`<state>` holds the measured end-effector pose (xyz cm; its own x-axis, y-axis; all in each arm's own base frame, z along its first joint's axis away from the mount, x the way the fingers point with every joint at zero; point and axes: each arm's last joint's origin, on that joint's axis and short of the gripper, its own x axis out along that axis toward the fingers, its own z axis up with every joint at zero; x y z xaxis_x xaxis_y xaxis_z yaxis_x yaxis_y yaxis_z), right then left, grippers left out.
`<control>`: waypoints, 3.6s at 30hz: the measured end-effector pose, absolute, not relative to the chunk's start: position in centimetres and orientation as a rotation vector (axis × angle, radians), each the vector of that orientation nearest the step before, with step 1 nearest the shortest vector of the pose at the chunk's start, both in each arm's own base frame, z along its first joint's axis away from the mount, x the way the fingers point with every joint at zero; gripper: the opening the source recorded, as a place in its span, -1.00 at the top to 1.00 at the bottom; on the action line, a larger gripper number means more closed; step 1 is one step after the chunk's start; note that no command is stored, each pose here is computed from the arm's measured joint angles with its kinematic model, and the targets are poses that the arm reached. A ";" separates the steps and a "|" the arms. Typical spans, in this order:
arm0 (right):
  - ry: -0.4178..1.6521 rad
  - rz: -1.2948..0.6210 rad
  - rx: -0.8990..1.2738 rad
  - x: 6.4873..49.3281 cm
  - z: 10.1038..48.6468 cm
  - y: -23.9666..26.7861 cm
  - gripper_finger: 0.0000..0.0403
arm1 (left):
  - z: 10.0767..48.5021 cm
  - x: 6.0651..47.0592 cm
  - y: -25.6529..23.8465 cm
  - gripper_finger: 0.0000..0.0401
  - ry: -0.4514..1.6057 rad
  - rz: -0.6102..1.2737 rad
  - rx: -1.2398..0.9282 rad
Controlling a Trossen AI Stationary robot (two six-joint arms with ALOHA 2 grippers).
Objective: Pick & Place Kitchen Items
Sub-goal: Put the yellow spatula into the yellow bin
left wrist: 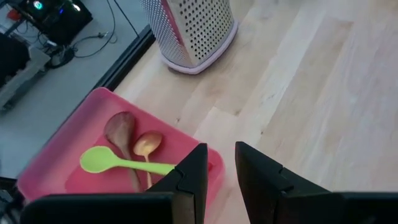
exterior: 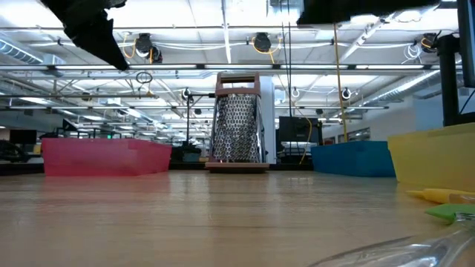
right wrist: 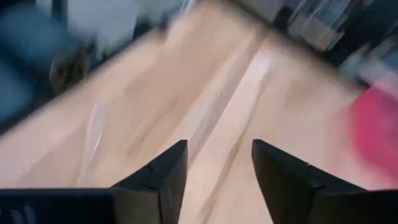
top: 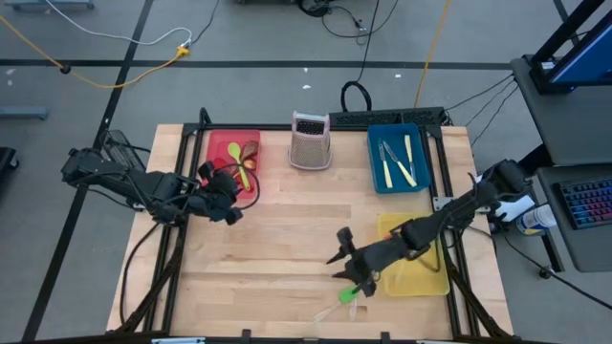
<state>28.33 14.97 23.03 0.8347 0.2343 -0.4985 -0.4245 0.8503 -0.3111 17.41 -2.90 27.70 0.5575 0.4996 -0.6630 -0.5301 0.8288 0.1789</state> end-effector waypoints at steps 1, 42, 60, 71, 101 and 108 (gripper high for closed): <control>0.546 0.385 -0.430 28.5 22.9 15.1 0.11 | 27.7 17.5 -2.9 0.56 0.757 0.609 -0.056; 1.191 0.418 -0.681 29.9 14.5 13.4 0.13 | 28.5 18.4 -3.1 0.56 0.697 0.537 0.074; 1.163 0.337 -0.440 30.9 15.4 12.0 0.86 | 28.5 18.4 -3.0 0.56 0.710 0.528 0.116; 0.998 0.041 0.067 29.7 21.2 11.4 0.48 | 28.5 18.4 -2.9 0.56 0.700 0.540 0.085; 1.159 -0.706 1.000 31.2 15.0 9.3 0.02 | 28.5 18.4 -2.9 0.56 0.700 0.537 0.089; 1.186 -0.709 1.053 31.9 14.3 8.2 0.02 | 28.5 18.4 -2.9 0.56 0.702 0.535 0.095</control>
<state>31.86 8.25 14.27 0.2625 0.0798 -0.9616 0.8850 0.3773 0.2729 18.45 -2.95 28.48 0.6357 0.4984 -0.5894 -0.4362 0.8619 0.2585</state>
